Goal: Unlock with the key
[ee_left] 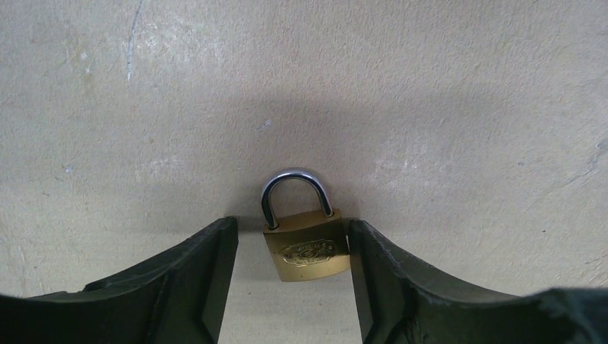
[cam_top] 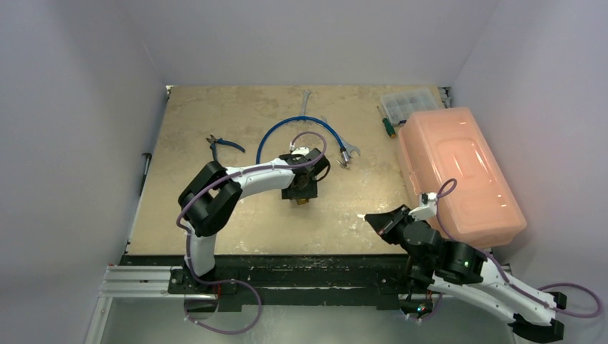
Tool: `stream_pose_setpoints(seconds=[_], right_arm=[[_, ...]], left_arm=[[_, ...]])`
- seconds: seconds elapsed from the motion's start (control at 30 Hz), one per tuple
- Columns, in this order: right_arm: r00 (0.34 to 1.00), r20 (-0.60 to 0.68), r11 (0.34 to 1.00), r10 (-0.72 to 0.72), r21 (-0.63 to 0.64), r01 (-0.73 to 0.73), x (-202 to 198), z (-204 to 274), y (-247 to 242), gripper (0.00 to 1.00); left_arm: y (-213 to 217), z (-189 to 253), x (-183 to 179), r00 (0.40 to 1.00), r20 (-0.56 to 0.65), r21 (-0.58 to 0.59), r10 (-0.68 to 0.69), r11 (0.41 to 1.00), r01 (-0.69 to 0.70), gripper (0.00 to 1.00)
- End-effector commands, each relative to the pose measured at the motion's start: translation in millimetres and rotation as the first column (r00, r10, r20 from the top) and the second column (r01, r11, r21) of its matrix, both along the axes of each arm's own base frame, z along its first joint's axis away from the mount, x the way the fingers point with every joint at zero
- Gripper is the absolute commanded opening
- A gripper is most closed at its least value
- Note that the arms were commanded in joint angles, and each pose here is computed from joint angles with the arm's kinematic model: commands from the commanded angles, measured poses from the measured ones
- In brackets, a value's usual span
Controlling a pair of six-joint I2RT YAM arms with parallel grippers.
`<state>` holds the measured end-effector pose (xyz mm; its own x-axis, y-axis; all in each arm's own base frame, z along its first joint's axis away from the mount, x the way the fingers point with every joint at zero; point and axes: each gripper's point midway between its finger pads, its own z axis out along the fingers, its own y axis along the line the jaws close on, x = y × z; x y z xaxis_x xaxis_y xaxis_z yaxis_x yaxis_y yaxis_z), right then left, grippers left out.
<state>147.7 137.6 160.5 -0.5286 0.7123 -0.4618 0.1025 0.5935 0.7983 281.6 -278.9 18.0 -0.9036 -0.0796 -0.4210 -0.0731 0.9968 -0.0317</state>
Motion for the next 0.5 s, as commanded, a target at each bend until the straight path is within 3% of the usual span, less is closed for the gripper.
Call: stream_pose_setpoints(seconds=[0.0,0.17,0.4,0.47], right_arm=[[0.999,0.002,0.998,-0.047,0.034,0.047,1.2,3.7,-10.1,0.00],[0.999,0.004,0.998,-0.050,0.041,0.050,0.0,2.1,-13.0,0.00],[0.998,0.001,0.998,-0.062,0.033,0.062,-1.6,1.0,-20.0,0.00],[0.998,-0.005,0.997,-0.070,0.029,0.070,-2.1,-0.3,-22.4,0.00]], left_arm=[[0.1,-14.3,4.9,1.000,0.000,-0.003,0.018,1.000,-0.018,0.60],[-5.3,-20.4,3.7,1.000,-0.010,-0.025,0.014,1.000,-0.015,0.47],[-18.2,-24.0,3.6,1.000,-0.010,-0.110,0.000,0.994,-0.001,0.05],[-19.5,-22.0,3.3,1.000,-0.005,-0.130,0.000,0.992,-0.001,0.00]])
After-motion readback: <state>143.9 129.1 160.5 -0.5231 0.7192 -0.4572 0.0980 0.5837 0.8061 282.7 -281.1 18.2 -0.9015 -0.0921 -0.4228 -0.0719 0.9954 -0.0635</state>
